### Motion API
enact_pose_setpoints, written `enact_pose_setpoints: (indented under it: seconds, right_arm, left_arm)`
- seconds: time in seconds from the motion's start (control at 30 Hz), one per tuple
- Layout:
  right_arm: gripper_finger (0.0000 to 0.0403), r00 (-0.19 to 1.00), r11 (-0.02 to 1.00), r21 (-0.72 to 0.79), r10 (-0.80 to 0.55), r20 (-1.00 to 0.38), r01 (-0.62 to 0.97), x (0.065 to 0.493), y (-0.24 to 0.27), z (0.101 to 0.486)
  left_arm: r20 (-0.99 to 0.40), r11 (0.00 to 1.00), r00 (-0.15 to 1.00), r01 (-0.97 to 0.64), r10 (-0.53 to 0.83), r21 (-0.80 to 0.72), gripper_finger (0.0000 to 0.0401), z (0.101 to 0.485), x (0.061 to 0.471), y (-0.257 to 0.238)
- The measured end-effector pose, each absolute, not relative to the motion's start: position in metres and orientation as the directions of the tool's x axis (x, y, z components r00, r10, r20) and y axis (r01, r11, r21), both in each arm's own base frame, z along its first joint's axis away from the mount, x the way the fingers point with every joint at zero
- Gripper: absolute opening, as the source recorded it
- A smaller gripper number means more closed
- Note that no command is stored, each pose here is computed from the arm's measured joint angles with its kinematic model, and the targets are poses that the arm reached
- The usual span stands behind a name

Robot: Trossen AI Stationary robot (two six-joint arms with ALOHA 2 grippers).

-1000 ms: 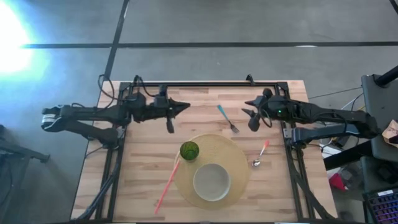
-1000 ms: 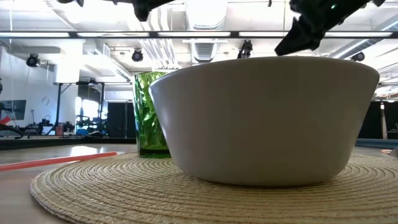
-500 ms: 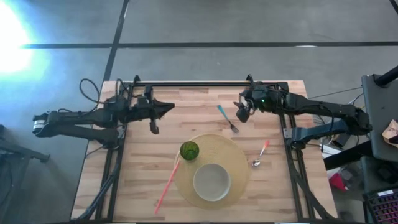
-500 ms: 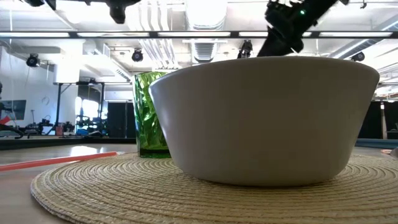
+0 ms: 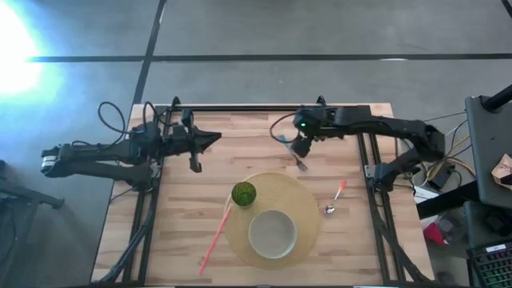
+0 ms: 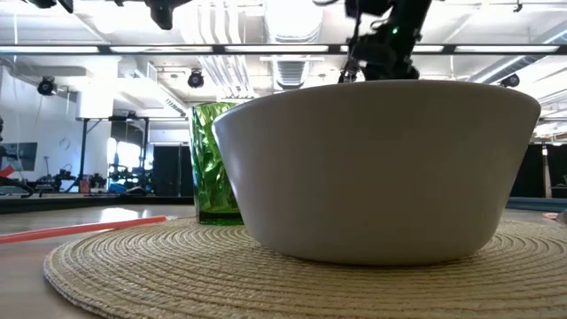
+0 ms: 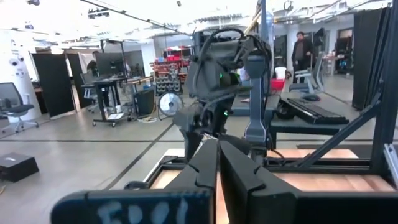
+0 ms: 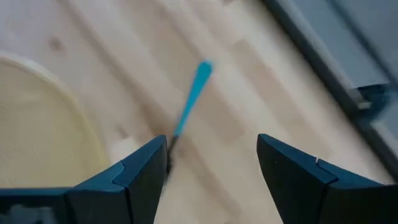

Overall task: Pick & Place Utensil
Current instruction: Put the blue fork into the white bowl on the brown mat

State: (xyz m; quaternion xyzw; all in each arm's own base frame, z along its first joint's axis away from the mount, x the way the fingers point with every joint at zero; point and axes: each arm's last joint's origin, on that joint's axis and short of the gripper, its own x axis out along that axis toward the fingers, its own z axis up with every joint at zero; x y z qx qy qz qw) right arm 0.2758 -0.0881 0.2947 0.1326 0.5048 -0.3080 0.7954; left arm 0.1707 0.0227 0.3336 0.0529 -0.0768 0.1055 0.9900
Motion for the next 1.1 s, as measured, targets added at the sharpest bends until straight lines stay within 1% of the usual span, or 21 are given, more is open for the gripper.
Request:
enact_pose_setpoints:
  seconds: [0.07, 0.17, 0.37, 0.5, 0.6, 0.83, 1.1]
  right_arm:
    - [0.0247, 0.295, 0.79, -0.062, -0.299, -0.908, 0.61, 0.284, -0.09, 0.288]
    - [0.0243, 0.279, 0.807, -0.015, -0.222, -0.934, 0.59, 0.295, -0.092, 0.276]
    - [0.0237, 0.22, 0.795, -0.019, -0.19, -0.957, 0.606, 0.306, -0.095, 0.257]
    - [0.0242, 0.19, 0.778, -0.024, -0.183, -0.965, 0.628, 0.308, -0.098, 0.248]
    - [0.0249, 0.165, 0.759, -0.027, -0.176, -0.97, 0.65, 0.311, -0.1, 0.24]
    - [0.0253, 0.08, 0.74, -0.061, -0.153, -0.985, 0.669, 0.32, -0.104, 0.21]
    - [0.0245, -0.005, 0.706, -0.094, -0.127, -0.992, 0.702, 0.328, -0.111, 0.178]
  left_arm:
    - [0.159, 0.971, 0.965, -0.224, 0.208, 0.088, 0.003, 0.333, 0.171, 0.023]
    - [0.15, 0.965, 0.961, -0.246, 0.232, 0.086, 0.006, 0.332, 0.17, 0.023]
    - [0.123, 0.965, 0.962, -0.255, 0.246, 0.065, 0.0128, 0.33, 0.17, 0.024]
    - [0.119, 0.968, 0.962, -0.249, 0.246, 0.012, 0.0155, 0.33, 0.17, 0.024]
    - [0.119, 0.968, 0.962, -0.249, 0.246, 0.009, 0.016, 0.33, 0.17, 0.024]
    - [0.12, 0.968, 0.962, -0.25, 0.246, 0.014, 0.0157, 0.33, 0.167, 0.024]
    - [0.047, 0.967, 0.968, -0.249, 0.247, 0.049, 0.0156, 0.325, 0.163, 0.023]
